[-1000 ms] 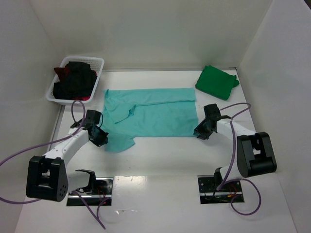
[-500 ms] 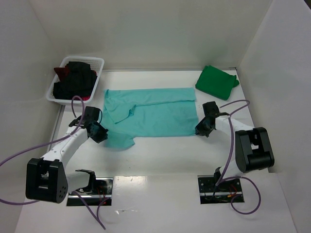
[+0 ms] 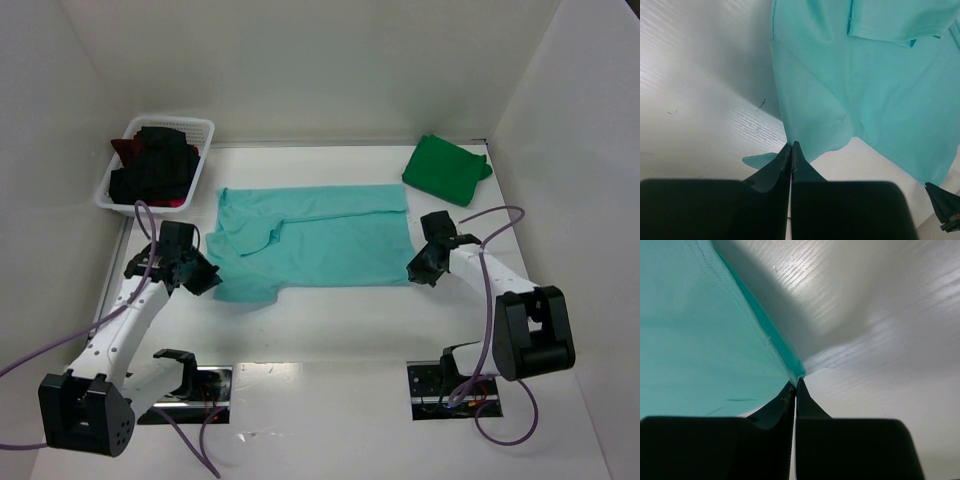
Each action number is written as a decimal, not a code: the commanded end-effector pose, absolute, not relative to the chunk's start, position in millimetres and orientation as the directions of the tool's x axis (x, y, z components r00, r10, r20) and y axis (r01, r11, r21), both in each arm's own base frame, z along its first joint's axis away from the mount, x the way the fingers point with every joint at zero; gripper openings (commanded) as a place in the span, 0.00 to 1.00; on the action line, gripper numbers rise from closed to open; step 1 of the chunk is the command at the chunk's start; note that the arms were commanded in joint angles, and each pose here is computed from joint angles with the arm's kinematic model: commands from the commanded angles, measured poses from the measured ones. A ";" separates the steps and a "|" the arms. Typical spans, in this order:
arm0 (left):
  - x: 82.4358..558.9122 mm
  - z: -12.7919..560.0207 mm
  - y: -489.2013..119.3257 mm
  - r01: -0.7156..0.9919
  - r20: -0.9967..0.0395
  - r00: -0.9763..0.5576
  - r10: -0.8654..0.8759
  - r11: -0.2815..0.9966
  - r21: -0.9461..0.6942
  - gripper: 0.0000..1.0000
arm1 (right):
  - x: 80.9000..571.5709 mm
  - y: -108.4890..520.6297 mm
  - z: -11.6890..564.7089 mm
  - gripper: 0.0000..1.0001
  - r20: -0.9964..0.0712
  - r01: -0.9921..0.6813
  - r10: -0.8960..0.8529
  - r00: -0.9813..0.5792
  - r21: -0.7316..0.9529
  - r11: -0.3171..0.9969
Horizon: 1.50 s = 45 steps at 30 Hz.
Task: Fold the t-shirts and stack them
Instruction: Grap the side of the flattened tshirt closest away from the robot with both arms, then fold the other side of the tshirt into a rectangle
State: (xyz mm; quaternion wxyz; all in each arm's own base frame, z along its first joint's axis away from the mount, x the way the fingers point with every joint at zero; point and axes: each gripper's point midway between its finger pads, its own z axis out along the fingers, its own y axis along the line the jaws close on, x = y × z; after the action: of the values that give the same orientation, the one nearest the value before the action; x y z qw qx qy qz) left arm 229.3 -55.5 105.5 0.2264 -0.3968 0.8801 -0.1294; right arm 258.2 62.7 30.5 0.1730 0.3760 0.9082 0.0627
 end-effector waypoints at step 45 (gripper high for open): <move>399.2 144.4 -38.9 -0.528 -0.369 -0.547 -0.751 0.652 -0.544 0.00 | 439.2 55.1 86.4 0.00 -0.423 0.581 0.707 -0.566 0.403 0.707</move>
State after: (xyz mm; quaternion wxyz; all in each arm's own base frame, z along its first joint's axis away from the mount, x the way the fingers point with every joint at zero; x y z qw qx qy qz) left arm 374.0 -38.7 122.0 0.2591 -0.3978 0.8643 -0.1661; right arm 410.7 57.1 65.7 0.2453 0.3710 0.8908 0.0933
